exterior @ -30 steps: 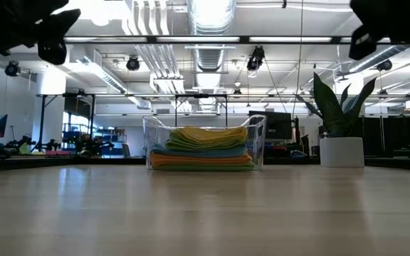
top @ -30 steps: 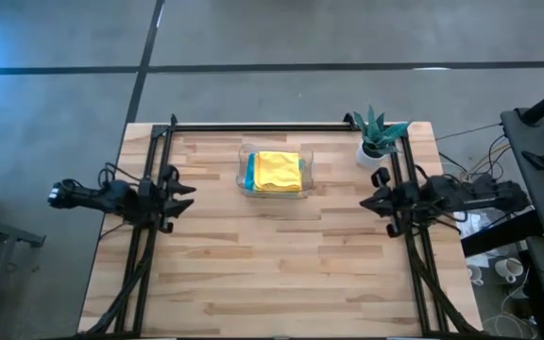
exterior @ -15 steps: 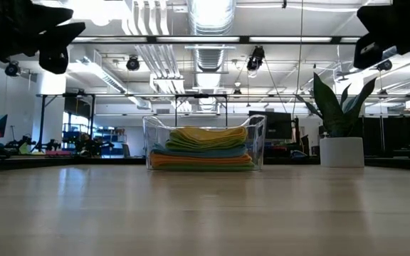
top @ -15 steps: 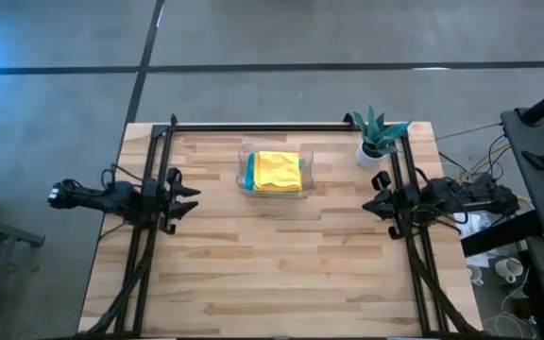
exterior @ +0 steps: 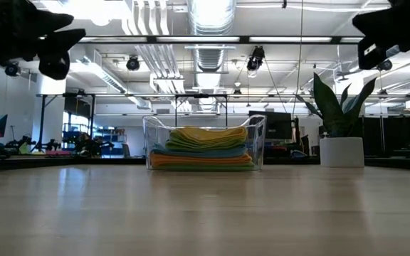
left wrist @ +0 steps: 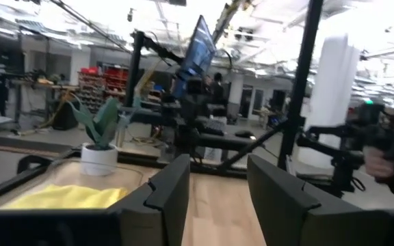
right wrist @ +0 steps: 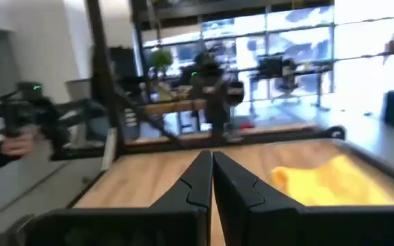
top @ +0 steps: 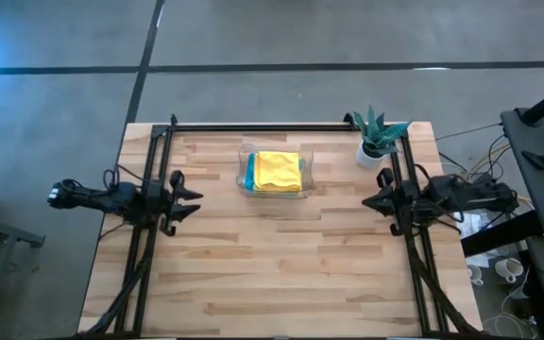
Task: Fold microfiber towels
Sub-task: Return to Home Position
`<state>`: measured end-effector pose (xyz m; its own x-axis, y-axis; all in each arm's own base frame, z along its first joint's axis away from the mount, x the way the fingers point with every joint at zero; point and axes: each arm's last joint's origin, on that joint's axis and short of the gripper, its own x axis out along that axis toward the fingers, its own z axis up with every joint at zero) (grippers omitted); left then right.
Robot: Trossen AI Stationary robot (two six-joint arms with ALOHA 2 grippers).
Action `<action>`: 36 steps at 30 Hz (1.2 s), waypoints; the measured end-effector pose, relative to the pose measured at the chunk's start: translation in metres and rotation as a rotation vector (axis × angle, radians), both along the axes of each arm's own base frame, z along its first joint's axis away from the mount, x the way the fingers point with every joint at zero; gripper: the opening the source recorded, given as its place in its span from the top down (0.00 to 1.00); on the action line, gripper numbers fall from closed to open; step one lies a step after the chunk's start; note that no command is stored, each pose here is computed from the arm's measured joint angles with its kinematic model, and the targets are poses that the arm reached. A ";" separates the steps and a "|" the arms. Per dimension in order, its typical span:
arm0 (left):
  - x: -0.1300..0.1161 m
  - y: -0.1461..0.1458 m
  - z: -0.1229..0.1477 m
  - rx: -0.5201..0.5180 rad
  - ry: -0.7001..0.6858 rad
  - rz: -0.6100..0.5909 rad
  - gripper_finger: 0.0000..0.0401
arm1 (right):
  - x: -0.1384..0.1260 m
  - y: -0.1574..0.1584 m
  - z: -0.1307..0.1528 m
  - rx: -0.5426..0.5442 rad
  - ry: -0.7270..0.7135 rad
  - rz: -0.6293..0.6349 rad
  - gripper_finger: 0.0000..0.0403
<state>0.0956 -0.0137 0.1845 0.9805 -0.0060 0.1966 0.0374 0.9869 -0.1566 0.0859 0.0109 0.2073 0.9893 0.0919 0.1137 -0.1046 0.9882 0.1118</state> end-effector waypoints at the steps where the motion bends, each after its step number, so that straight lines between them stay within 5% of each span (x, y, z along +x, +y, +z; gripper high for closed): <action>1: 0.000 0.000 -0.001 0.002 0.008 -0.008 0.67 | -0.001 -0.001 0.004 -0.008 -0.009 -0.014 0.98; 11: 0.000 0.000 -0.002 0.034 0.018 -0.008 0.67 | 0.010 0.002 -0.025 0.075 -0.051 0.028 0.98; 29: 0.002 0.000 -0.006 0.041 0.061 0.029 0.68 | 0.010 -0.019 -0.033 -0.023 0.029 -0.027 0.98; 36: 0.002 -0.001 -0.015 0.064 0.157 -0.014 0.96 | 0.012 -0.020 -0.039 -0.040 0.096 -0.010 0.98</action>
